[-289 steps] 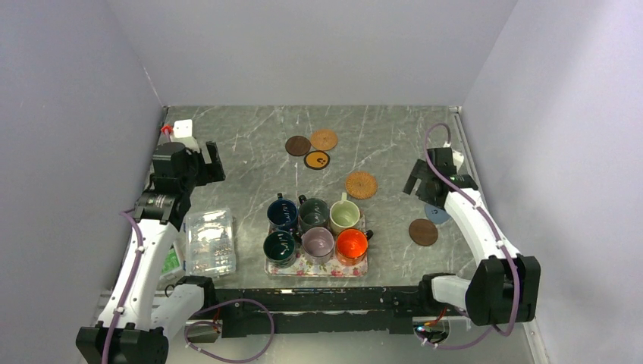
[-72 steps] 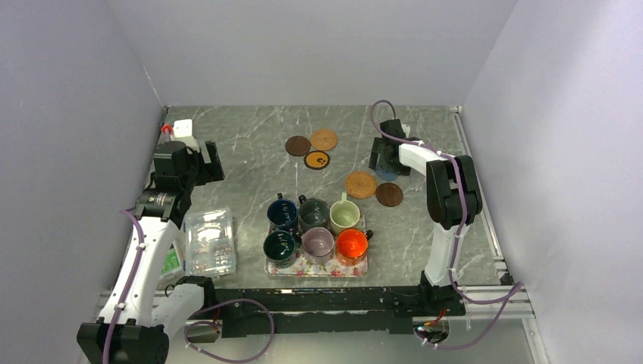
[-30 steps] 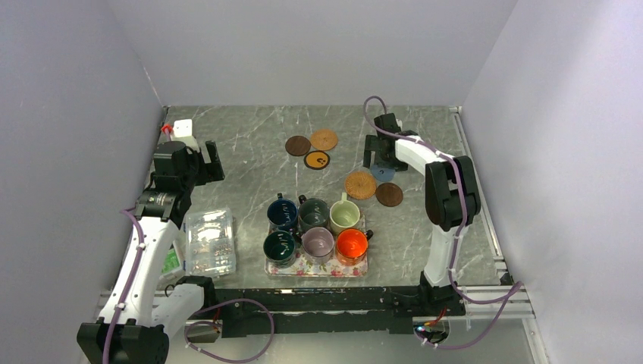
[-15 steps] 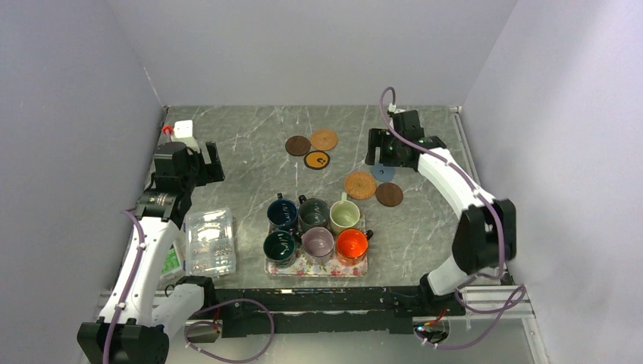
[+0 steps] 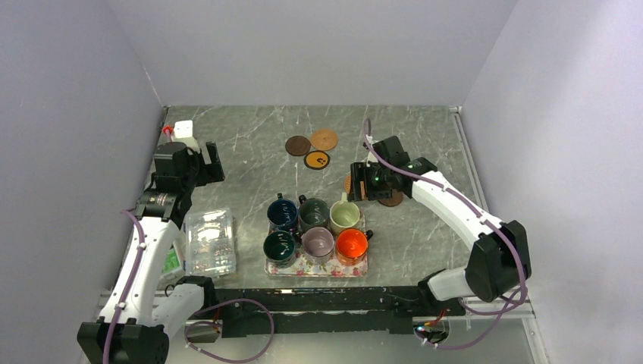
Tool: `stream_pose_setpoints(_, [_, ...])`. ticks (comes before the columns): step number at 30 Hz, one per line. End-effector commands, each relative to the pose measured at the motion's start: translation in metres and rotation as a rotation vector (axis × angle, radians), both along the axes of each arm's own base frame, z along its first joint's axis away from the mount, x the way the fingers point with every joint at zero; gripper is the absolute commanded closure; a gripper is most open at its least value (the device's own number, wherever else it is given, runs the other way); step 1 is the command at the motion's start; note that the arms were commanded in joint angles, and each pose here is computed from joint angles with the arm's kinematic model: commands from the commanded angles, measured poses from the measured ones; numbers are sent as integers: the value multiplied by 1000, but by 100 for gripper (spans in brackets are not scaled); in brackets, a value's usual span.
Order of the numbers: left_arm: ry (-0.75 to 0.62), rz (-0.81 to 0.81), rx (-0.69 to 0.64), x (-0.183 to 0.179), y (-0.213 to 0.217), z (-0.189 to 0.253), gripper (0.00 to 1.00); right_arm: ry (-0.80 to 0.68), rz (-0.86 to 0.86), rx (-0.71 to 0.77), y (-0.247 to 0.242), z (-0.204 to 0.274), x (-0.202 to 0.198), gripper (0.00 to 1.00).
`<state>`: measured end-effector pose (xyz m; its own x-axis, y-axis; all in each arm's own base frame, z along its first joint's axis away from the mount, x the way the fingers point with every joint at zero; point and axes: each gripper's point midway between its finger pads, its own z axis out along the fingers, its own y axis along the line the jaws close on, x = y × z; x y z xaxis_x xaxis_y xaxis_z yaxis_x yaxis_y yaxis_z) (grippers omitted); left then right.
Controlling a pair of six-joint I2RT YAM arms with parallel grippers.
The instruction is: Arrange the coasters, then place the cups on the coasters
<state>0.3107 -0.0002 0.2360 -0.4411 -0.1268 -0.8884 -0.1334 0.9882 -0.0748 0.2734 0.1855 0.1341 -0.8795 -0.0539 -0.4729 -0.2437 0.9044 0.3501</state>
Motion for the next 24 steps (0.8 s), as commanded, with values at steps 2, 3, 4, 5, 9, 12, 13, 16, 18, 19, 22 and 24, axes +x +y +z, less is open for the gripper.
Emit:
stream_pose_setpoints(2, [-25, 13, -1, 3, 2, 6, 6, 34, -11, -83, 1, -16, -9, 32])
stream_pose_setpoints(3, [-23, 13, -2, 3, 2, 5, 6, 35, -12, -104, 1, -19, -10, 33])
stream_pose_setpoints(4, [-22, 13, -2, 4, 2, 5, 6, 37, -15, -123, 1, -21, -9, 34])
stream_pose_setpoints(5, [-23, 12, -2, 3, 2, 5, 6, 36, -21, -147, 0, -24, -9, 35])
stream_pose_setpoints(9, [-20, 17, -2, 4, 3, 4, 6, 45, -10, -199, 6, -32, -13, 40])
stream_pose_setpoints(12, [-19, 16, -3, 4, 2, 4, 6, 44, -15, -251, 5, -40, -14, 46])
stream_pose_setpoints(13, [-19, 17, -3, 4, 3, 4, 6, 47, -20, -263, 5, -42, -15, 50])
stream_pose_setpoints(16, [-19, 17, -2, 4, 3, 4, 6, 53, -35, -293, 4, -46, -16, 64])
stream_pose_setpoints(18, [-18, 18, -3, 4, 3, 4, 6, 53, -52, -305, 4, -47, -15, 68])
stream_pose_setpoints(19, [-19, 17, -4, 4, 3, 4, 6, 54, -56, -305, 4, -48, -14, 70])
stream_pose_setpoints(22, [-18, 18, -2, 4, 3, 4, 6, 57, -70, -305, 4, -49, -14, 83])
stream_pose_setpoints(24, [-19, 21, -1, 4, 3, 4, 6, 58, -87, -311, 4, -47, -13, 92])
